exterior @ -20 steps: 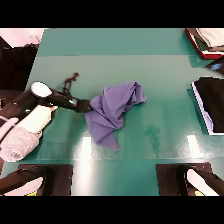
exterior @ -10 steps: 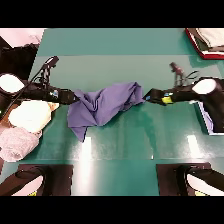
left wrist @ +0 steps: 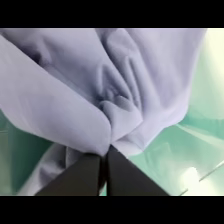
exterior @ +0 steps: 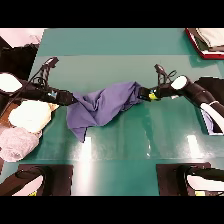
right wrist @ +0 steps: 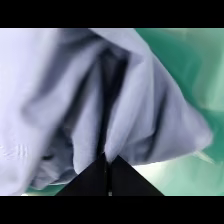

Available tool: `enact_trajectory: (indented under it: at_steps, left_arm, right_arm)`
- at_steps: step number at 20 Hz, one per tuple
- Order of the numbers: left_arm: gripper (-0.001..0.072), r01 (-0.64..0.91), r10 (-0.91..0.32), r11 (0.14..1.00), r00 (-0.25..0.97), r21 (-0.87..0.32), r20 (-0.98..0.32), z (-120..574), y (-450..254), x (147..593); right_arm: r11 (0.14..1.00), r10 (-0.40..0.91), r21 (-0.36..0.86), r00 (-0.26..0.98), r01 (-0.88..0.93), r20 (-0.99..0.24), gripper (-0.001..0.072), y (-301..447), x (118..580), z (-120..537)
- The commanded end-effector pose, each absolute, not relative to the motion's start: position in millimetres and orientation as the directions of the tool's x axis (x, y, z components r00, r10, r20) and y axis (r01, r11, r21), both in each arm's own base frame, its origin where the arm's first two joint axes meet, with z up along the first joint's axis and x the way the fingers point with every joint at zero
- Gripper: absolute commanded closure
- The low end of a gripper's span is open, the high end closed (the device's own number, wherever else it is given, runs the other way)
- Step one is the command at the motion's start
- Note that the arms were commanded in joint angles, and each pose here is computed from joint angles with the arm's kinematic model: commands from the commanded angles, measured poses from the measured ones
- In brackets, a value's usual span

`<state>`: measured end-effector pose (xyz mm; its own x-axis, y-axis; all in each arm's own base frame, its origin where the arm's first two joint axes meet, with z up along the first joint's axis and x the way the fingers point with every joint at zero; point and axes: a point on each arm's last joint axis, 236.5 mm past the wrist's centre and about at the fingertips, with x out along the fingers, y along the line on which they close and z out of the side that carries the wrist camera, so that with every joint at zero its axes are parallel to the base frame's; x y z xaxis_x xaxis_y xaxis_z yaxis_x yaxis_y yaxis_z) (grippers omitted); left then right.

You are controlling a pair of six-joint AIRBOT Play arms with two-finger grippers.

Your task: Fold the shirts.

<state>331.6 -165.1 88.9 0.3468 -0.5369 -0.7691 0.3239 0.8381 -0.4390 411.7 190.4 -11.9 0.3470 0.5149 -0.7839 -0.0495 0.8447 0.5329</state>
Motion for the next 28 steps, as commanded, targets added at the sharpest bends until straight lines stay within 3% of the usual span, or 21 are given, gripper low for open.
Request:
enact_trajectory:
  at_steps: [1, 4, 9, 13, 18, 20, 23, 26, 28]
  left_arm:
    - [0.0683, 0.324, -0.415, 0.900, 0.436, -0.291, -0.799, 125, -135, 349]
    - [0.0683, 0.342, -0.322, 0.930, 0.590, -0.132, -0.741, 214, -110, 362]
    - [0.0683, 0.378, -0.339, 0.925, 0.770, -0.042, -0.540, 353, -104, 338]
    - [0.0683, 0.416, -0.379, 0.909, 0.811, -0.016, -0.446, 410, -107, 303]
    - [0.0683, 0.558, -0.546, 0.826, 0.759, -0.077, -0.353, 441, -143, 268]
    - [0.0683, 0.550, -0.537, 0.831, 0.751, -0.085, -0.385, 429, -141, 273]
    - [0.0683, 0.524, -0.515, 0.838, 0.670, -0.151, -0.535, 365, -143, 296]
    - [0.0683, 0.467, -0.493, 0.849, 0.535, -0.246, -0.686, 273, -146, 318]
    - [0.0683, 0.408, -0.481, 0.862, 0.471, -0.301, -0.739, 210, -147, 331]
  right_arm:
    - [0.884, 0.460, 0.443, 0.447, -0.150, -0.767, 0.0698, 158, 429, 56]
    - [0.912, 0.394, 0.365, 0.638, -0.185, -0.661, 0.0698, 101, 419, 184]
    - [0.956, 0.237, 0.261, 0.876, -0.134, -0.420, 0.0698, 28, 346, 348]
    - [0.981, 0.110, 0.180, 0.966, -0.068, -0.236, 0.0698, 6, 290, 428]
    - [0.993, 0.017, 0.115, 0.995, -0.005, -0.103, 0.0699, -6, 259, 487]
    - [0.994, 0.038, 0.108, 0.989, -0.022, -0.146, 0.0699, -5, 268, 485]
    - [0.979, 0.160, 0.179, 0.920, -0.100, -0.358, 0.0699, 9, 309, 433]
    - [0.952, 0.284, 0.276, 0.725, -0.135, -0.627, 0.0699, 29, 357, 328]
    - [0.950, 0.291, 0.301, 0.593, -0.086, -0.750, 0.0699, 28, 386, 255]
